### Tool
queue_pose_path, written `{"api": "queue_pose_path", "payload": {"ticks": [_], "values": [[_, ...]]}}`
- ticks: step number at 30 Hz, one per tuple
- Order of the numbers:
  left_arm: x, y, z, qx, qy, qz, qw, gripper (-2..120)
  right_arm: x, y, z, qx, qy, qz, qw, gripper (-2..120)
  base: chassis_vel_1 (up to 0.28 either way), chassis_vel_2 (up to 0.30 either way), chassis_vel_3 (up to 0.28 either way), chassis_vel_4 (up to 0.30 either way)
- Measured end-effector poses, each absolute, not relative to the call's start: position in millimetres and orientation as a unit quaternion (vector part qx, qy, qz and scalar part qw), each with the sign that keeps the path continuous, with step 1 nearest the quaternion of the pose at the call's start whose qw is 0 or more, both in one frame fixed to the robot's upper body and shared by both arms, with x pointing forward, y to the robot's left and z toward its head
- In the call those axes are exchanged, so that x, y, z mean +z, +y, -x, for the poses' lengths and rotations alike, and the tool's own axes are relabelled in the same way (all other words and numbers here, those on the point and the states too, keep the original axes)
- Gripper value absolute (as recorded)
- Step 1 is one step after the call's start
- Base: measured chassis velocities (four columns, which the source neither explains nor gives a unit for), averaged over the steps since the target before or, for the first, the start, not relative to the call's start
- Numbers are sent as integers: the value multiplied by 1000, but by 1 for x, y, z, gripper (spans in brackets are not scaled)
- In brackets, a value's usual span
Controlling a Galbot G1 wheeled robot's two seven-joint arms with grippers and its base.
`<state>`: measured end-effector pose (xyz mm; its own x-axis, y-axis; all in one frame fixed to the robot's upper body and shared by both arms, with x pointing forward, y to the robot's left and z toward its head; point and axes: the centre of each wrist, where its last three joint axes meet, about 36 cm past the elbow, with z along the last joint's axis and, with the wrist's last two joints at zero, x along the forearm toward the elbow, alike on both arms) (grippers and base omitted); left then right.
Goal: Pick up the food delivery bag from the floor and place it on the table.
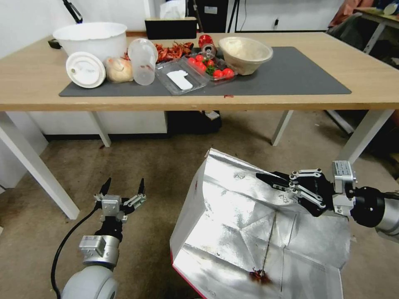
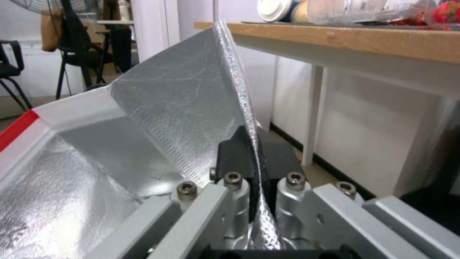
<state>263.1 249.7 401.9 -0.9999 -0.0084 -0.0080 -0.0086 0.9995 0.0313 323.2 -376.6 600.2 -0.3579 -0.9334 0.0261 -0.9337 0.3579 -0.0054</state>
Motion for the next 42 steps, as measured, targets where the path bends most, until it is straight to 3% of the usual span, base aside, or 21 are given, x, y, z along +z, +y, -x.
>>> {"api": "queue_pose_path", "payload": {"ticks": [42], "values": [[408, 249, -256, 25, 999, 20, -4, 100, 601, -396, -333, 6, -811, -585, 14, 0, 0, 0, 0, 0]]}}
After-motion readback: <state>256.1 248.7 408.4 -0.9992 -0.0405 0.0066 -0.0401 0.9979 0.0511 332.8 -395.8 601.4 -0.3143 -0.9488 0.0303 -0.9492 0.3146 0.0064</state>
